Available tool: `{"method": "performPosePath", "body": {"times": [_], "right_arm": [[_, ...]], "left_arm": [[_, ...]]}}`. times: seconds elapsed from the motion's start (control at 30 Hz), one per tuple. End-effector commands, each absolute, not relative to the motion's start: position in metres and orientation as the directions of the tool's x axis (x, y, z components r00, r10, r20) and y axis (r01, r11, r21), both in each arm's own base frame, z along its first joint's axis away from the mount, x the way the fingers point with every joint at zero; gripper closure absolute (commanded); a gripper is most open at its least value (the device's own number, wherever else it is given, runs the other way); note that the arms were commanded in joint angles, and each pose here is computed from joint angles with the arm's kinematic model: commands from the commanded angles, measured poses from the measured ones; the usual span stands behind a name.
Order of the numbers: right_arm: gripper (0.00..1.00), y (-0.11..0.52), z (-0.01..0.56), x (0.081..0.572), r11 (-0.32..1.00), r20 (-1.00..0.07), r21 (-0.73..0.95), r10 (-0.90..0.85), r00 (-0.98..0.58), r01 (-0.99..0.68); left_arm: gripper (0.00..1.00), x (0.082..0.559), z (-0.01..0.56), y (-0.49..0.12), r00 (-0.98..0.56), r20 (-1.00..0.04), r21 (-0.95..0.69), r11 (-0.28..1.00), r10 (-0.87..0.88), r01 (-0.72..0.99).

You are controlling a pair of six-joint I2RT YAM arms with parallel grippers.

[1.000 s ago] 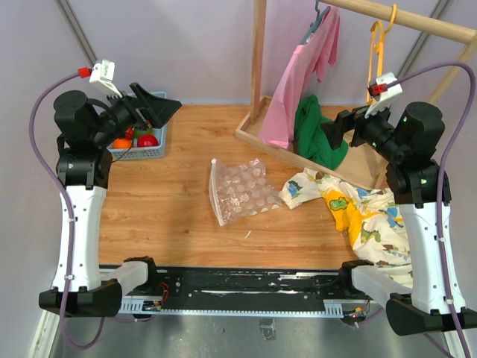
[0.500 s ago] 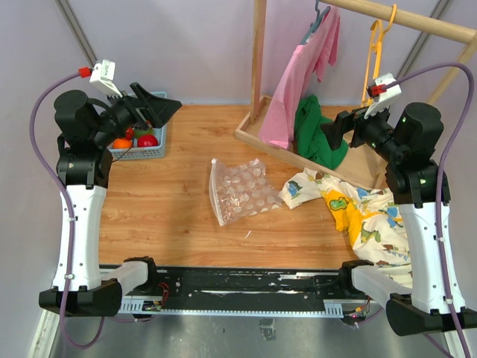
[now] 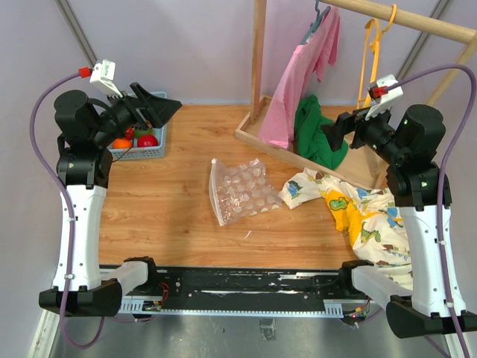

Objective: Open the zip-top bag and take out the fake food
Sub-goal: Reset both arms

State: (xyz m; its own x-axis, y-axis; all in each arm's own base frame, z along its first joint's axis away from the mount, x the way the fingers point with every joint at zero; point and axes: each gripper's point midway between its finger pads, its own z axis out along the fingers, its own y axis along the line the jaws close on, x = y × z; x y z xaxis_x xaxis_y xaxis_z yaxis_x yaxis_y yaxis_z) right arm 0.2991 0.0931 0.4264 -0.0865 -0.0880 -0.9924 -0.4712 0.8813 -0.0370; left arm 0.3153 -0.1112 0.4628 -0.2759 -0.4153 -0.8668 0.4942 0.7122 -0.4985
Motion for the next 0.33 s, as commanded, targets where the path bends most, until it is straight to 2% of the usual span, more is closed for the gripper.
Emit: {"method": "performPosePath", "body": {"times": [0.0,0.3], "right_arm": [[0.02,0.0852,0.4317,0.2981,0.896,-0.994,-0.052,-0.088,-0.061,-0.441],[0.02,0.0844,0.43,0.2988,0.898,-0.994,-0.05,-0.087,-0.066,-0.437]], "left_arm": [[0.01,0.3097,0.4663,-0.1152,-0.263,-0.877,-0.479,0.705,-0.402,0.523],[0.01,0.3092,0.4651,-0.1154,-0.265,-0.877,-0.48,0.704,-0.401,0.523]]}}
